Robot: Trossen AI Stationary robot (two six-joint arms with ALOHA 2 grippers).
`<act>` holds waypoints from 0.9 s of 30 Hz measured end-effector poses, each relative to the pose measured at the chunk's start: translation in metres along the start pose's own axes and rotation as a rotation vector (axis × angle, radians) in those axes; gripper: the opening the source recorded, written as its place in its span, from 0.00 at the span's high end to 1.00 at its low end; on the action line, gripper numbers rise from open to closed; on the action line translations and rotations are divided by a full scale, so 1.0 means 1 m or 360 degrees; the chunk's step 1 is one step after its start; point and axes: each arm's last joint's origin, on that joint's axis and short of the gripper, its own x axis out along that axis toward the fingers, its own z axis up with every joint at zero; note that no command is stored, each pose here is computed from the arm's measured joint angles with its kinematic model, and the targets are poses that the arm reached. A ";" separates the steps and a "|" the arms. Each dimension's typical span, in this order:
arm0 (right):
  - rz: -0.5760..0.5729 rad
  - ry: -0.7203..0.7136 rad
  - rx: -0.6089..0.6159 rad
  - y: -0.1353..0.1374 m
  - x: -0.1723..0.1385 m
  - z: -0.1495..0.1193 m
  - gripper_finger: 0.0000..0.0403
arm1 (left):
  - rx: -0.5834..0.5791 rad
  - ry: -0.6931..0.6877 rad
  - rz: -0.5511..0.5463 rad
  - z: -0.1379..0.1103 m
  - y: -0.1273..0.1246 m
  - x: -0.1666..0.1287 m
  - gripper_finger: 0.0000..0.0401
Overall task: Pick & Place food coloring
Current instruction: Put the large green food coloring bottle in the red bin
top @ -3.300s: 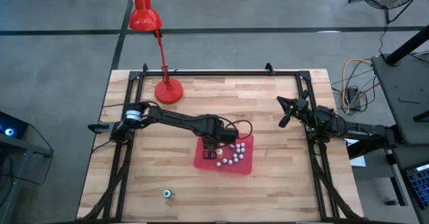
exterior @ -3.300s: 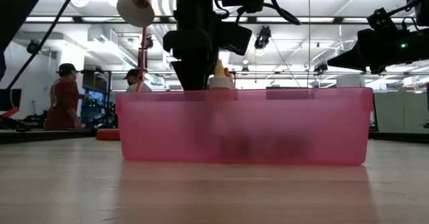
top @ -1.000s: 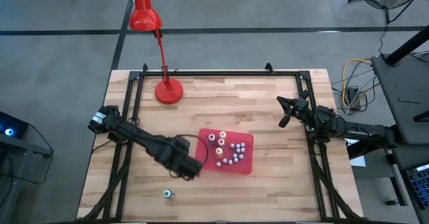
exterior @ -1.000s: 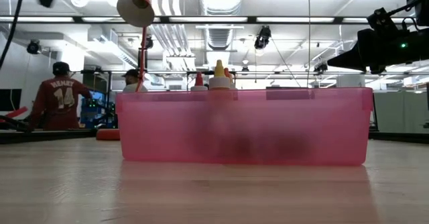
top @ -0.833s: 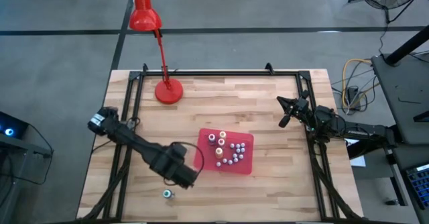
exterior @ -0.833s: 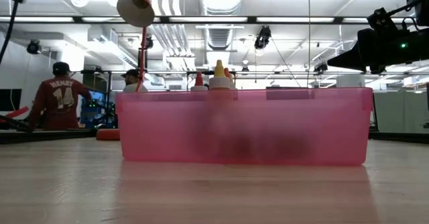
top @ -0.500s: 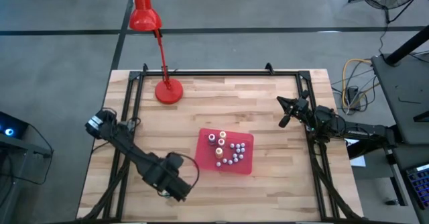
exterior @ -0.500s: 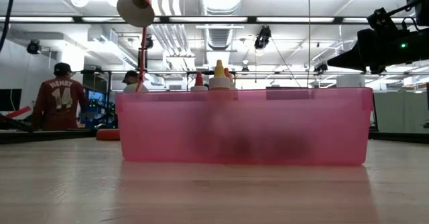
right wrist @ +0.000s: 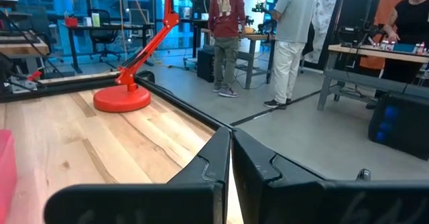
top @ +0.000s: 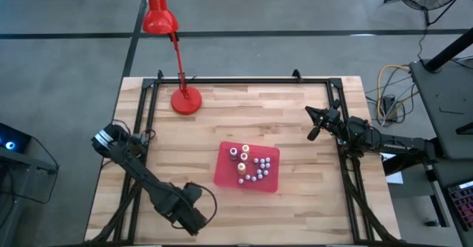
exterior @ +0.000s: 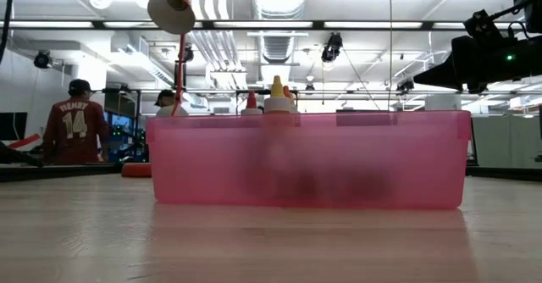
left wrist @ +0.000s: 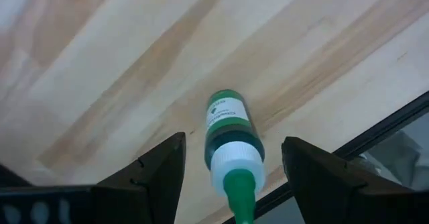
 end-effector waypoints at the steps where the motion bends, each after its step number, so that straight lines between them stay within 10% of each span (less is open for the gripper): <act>1: -0.0001 0.0000 -0.0004 0.000 0.000 0.000 0.98 | -0.0002 0.0005 -0.0004 -0.001 0.000 0.003 0.46; 27: -0.0001 -0.0001 -0.0008 0.000 0.000 0.000 0.98 | 0.0005 0.0037 -0.0023 -0.005 0.001 0.030 0.55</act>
